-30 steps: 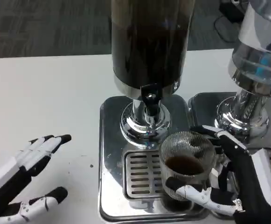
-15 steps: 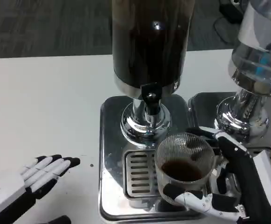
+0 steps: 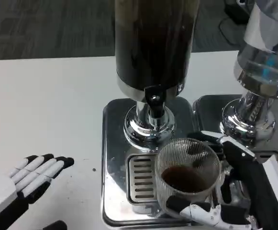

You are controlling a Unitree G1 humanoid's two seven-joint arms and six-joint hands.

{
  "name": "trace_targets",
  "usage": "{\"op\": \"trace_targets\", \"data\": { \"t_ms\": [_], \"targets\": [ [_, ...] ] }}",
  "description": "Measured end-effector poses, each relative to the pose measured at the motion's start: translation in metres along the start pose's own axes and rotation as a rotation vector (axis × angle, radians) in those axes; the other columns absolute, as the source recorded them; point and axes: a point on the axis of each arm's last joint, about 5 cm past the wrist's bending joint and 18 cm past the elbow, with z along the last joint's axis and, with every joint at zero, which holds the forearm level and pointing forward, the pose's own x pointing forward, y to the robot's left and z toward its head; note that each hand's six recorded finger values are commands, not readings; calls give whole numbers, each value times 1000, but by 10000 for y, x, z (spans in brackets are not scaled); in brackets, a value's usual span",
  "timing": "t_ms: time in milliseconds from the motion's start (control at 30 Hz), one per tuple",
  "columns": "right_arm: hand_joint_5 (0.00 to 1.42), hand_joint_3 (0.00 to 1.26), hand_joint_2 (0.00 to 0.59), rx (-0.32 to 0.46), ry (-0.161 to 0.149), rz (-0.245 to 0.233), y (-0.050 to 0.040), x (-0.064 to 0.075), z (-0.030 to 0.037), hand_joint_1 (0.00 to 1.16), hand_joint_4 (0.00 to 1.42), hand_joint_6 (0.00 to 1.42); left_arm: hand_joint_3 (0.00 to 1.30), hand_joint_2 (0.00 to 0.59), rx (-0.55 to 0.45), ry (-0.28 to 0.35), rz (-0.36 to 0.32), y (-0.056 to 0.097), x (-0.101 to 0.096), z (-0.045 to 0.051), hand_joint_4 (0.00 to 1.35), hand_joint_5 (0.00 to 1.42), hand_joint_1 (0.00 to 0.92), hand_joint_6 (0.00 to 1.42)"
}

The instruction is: Grasp the cup under the faucet to collect the drink, then remove the cup.

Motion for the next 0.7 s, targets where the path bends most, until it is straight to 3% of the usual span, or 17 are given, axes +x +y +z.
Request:
{"op": "trace_targets", "data": {
  "t_ms": [167, 267, 700],
  "targets": [
    [896, 538, 136, 13, -6, 8, -24, -14, 33, 945, 610, 1298, 0, 294, -10, -1, 2, -28, -14, 34, 0, 0, 0, 0],
    [896, 538, 136, 17, -17, 15, -35, -22, 71, 944, 614, 1298, 0, 297, -7, -8, 5, -27, -14, 60, 0, 0, 0, 0],
    [907, 553, 138, 30, -18, -2, -32, -43, 119, 952, 626, 1313, 0, 300, 32, 28, 22, -2, -74, 122, 0, 0, 0, 0]
  ]
}}
